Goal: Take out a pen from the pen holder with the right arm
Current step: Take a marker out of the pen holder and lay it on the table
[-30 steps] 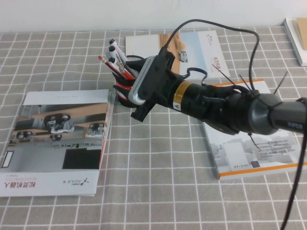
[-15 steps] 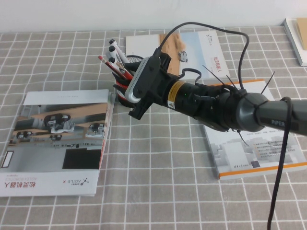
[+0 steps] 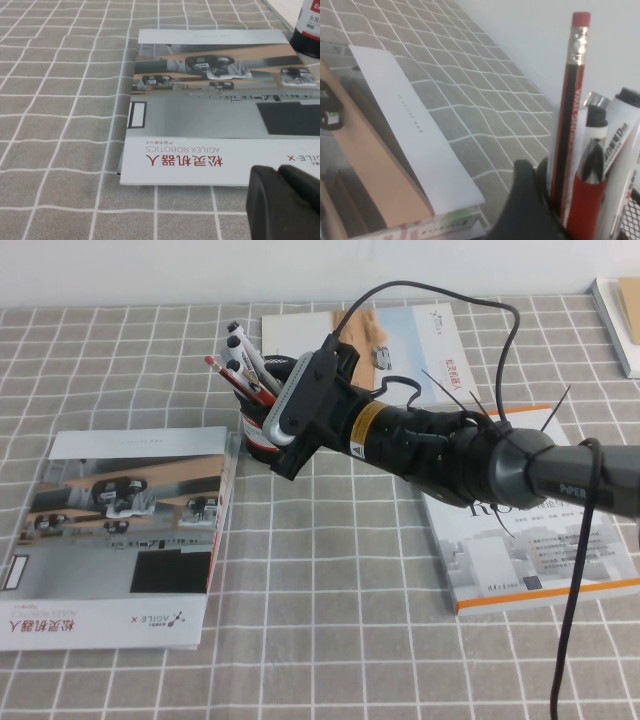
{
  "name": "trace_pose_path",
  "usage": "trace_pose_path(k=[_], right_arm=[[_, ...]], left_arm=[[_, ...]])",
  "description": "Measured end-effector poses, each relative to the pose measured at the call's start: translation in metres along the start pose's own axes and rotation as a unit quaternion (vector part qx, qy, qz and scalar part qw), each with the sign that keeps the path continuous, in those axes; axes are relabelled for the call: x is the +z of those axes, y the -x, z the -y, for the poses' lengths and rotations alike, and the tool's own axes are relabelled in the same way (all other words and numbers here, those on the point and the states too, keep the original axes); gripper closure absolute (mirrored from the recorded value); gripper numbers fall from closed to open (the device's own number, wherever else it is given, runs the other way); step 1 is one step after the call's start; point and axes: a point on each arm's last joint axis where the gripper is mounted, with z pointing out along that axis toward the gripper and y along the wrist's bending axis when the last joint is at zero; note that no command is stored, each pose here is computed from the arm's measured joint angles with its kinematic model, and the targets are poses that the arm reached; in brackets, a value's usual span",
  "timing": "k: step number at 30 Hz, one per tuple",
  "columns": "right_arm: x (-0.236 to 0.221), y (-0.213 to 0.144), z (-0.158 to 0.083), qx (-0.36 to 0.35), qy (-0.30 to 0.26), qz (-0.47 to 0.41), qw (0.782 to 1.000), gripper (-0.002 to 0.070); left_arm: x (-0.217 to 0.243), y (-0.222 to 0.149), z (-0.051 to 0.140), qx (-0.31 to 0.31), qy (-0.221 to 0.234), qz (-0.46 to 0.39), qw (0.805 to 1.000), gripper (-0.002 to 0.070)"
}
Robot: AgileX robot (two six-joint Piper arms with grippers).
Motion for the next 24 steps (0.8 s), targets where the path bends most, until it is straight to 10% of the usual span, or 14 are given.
trace_pose_path(k=[24], right_arm=[[0.0007, -0.0024, -0.0011, 0.001, 0.001, -0.002, 1.0, 0.0261]], left_arm=[[0.0, 0.0, 0.0, 0.0, 0.0, 0.0, 1.0, 0.068]])
